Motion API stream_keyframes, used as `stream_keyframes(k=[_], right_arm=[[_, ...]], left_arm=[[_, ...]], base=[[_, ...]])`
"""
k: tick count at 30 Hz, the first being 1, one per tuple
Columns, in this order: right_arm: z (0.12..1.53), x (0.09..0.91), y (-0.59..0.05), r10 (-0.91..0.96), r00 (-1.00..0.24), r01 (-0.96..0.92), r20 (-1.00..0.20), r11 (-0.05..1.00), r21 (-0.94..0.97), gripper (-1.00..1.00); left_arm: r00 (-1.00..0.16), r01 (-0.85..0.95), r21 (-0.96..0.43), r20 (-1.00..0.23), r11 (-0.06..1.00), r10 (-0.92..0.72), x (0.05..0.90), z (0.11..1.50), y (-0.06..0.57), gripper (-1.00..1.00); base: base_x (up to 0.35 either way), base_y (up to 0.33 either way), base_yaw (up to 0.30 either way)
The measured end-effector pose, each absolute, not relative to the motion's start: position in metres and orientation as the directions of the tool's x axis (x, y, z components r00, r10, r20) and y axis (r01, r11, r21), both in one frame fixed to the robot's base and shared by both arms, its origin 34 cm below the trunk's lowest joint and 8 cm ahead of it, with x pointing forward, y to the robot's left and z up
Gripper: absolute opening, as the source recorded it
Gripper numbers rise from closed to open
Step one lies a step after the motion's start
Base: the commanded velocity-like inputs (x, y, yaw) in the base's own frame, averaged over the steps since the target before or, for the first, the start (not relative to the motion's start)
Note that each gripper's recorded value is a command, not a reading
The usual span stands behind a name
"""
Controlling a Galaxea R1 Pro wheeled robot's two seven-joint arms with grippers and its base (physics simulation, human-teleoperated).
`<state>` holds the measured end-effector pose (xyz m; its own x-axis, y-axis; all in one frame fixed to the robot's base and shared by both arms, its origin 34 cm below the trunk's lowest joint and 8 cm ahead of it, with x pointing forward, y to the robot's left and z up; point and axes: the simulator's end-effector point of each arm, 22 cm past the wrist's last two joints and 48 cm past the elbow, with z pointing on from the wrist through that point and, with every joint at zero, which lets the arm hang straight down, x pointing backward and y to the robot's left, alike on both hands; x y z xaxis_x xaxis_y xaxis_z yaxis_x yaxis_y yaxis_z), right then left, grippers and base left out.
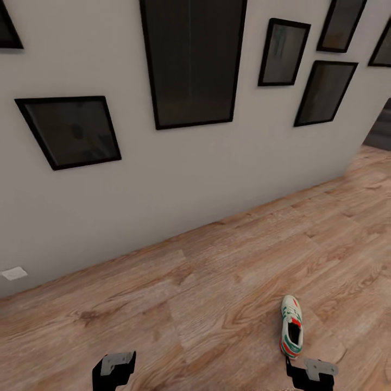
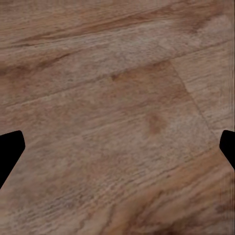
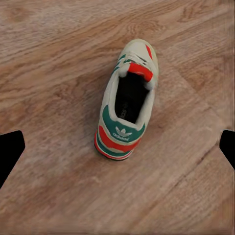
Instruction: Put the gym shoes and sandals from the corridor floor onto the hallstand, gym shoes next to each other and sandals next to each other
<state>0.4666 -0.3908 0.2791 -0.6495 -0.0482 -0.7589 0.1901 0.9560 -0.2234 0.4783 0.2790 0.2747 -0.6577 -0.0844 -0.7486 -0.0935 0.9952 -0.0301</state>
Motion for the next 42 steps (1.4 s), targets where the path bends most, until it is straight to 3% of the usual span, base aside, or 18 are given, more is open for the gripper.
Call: stream_keyframes(k=[21, 42], right_arm=[[0.2857, 0.472, -0.3905, -0.048, -0.636, 0.194, -0.77, 0.956, -0.219, 1.0], [0.2867, 0.474, -0.3887, -0.047, -0.632, 0.193, -0.774, 0.957, -0.216, 1.0]], left_arm=[[-0.644, -0.093, -0.032, -0.76, 0.995, -0.084, 0.4838, 0.2817, 0.2789, 1.0], [-0.643, -0.093, -0.032, -0.761, 0.995, -0.084, 0.4842, 0.2823, 0.279, 1.0]], base=[[0.0, 0.0, -0.269], [0.0, 0.0, -0.018]])
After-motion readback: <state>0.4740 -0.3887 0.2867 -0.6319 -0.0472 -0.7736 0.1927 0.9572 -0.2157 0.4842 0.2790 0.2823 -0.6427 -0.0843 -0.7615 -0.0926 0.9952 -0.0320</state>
